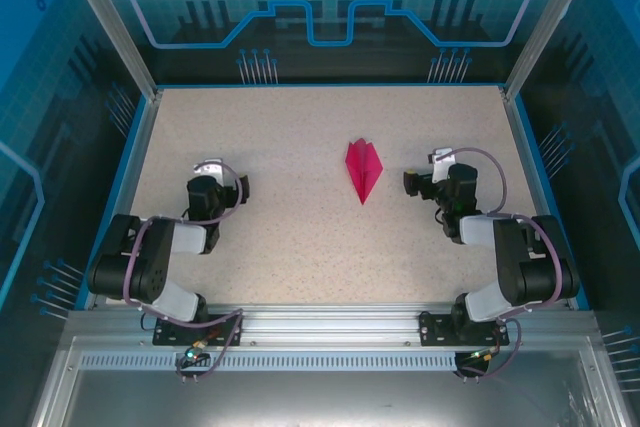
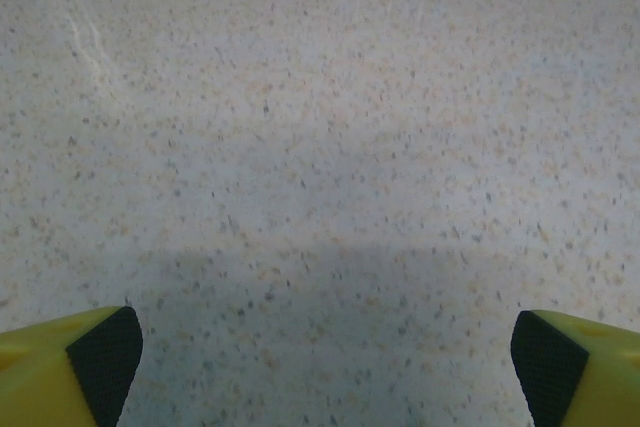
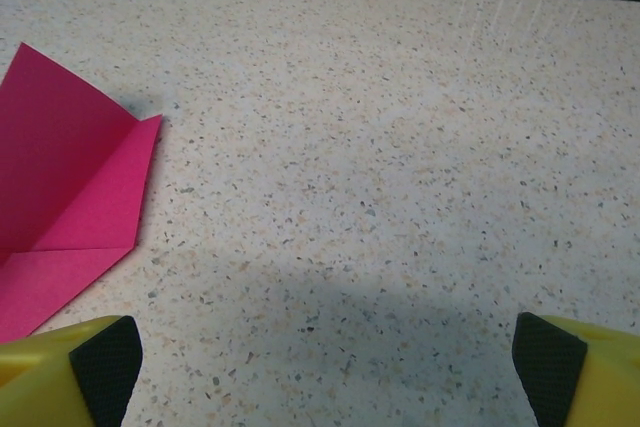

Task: Fold a paper plane with a square sheet of paper (fold left side to right side)
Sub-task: Reset both arms

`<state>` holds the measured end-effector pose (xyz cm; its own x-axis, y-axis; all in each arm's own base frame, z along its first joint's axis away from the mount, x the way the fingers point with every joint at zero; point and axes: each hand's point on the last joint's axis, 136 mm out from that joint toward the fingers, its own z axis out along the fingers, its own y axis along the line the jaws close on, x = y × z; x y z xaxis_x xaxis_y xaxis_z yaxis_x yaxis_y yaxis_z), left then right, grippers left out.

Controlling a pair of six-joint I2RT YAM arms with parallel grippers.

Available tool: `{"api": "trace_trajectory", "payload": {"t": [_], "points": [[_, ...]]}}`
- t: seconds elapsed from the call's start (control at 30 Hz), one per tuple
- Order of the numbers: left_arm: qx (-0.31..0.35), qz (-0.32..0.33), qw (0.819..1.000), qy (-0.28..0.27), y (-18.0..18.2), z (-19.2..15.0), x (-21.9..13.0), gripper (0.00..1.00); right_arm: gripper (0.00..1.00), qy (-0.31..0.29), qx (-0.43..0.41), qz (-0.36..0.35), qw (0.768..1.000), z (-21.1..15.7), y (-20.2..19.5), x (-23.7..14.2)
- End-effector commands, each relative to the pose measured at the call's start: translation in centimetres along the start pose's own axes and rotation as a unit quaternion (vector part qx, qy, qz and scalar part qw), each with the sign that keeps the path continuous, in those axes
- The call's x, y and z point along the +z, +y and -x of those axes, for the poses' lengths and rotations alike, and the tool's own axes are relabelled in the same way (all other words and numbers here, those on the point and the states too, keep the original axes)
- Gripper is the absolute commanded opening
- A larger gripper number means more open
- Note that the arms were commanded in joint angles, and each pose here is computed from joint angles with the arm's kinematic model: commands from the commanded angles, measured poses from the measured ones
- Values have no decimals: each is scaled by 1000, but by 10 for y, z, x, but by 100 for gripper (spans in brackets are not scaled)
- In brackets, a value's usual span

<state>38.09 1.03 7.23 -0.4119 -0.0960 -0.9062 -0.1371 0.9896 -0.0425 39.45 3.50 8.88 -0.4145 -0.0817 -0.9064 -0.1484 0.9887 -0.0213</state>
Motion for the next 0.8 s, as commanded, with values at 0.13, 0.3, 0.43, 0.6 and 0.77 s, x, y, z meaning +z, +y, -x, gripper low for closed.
{"api": "trace_trajectory", "payload": {"t": [0.13,0.3,0.43,0.6,0.77], "points": [[-14,-18,999,-26,-3,23,4,99,99,-14,-12,-7,1000,4,-3,0],[-11,-24,999,-23,-5,23,4,99,99,-15,-14,-7,1000,4,-2,0],[-10,-25,999,-23,-6,23,4,99,99,-15,-13,-7,1000,4,-2,0],[-10,-25,999,-23,-6,23,4,99,99,-14,-13,-6,1000,5,-2,0],[-11,-25,999,-23,-6,23,4,99,99,-14,-13,-6,1000,4,-2,0]]}}
